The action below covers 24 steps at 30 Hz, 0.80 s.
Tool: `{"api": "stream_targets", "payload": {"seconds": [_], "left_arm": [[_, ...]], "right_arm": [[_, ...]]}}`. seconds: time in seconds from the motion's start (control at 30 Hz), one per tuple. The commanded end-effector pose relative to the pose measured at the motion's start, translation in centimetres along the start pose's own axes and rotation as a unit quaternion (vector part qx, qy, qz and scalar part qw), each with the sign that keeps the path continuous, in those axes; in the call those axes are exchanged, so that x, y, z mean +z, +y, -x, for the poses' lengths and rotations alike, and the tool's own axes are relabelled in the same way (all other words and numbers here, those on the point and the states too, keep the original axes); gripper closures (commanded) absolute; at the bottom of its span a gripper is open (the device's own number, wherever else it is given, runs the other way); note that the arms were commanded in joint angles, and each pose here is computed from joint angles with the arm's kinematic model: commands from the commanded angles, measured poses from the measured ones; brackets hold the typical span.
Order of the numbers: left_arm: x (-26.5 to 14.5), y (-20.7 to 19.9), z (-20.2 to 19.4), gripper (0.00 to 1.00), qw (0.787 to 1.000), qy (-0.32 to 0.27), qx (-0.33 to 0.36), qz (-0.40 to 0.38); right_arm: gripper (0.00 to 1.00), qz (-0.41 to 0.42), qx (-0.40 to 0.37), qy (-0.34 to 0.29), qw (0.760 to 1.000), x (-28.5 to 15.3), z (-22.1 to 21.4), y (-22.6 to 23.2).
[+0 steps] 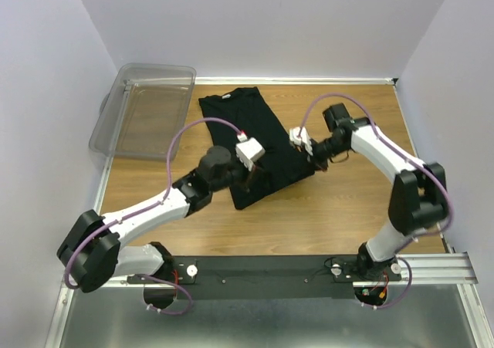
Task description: Fold and stack the t-shirts
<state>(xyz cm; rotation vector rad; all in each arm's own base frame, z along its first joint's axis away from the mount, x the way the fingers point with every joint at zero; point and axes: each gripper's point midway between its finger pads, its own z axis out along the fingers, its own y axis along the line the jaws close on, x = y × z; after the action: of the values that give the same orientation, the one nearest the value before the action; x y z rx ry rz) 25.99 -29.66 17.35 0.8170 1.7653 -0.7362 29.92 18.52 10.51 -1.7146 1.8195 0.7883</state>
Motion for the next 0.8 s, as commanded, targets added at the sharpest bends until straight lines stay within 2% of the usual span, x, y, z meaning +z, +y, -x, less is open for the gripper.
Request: {"api": "stream_targets", "payload": {"seconds": [0.0, 0.07, 0.23, 0.33, 0.5, 0.77], "left_arm": [[-0.4, -6.1, -2.3, 1.00, 0.996, 0.023, -0.018, -0.082], [-0.4, -8.1, -3.7, 1.00, 0.993, 0.044, -0.028, -0.101], [-1.1, -13.3, -8.0, 1.00, 0.983, 0.107, -0.062, -0.137], [-1.1, -14.3, -9.9, 1.00, 0.979, 0.138, -0.071, -0.132], [-1.6, -16.8, -12.1, 1.00, 0.970, 0.194, -0.049, -0.140], [-2.8, -20.0, -15.8, 0.99, 0.949, 0.273, -0.023, -0.157]], "right_arm": [[0.98, 0.024, -0.071, 0.037, 0.996, 0.1, -3.8, 4.8], [0.96, 0.012, -0.090, 0.059, 0.994, -0.6, -4.8, 5.8], [0.92, 0.013, -0.073, 0.113, 0.991, -0.7, -9.0, 8.9], [0.91, -0.011, -0.062, 0.133, 0.989, -0.9, -10.2, 8.7], [0.91, -0.044, -0.053, 0.143, 0.987, -2.1, -10.9, 8.0], [0.90, -0.041, -0.065, 0.154, 0.985, -2.2, -12.1, 9.9]]}}
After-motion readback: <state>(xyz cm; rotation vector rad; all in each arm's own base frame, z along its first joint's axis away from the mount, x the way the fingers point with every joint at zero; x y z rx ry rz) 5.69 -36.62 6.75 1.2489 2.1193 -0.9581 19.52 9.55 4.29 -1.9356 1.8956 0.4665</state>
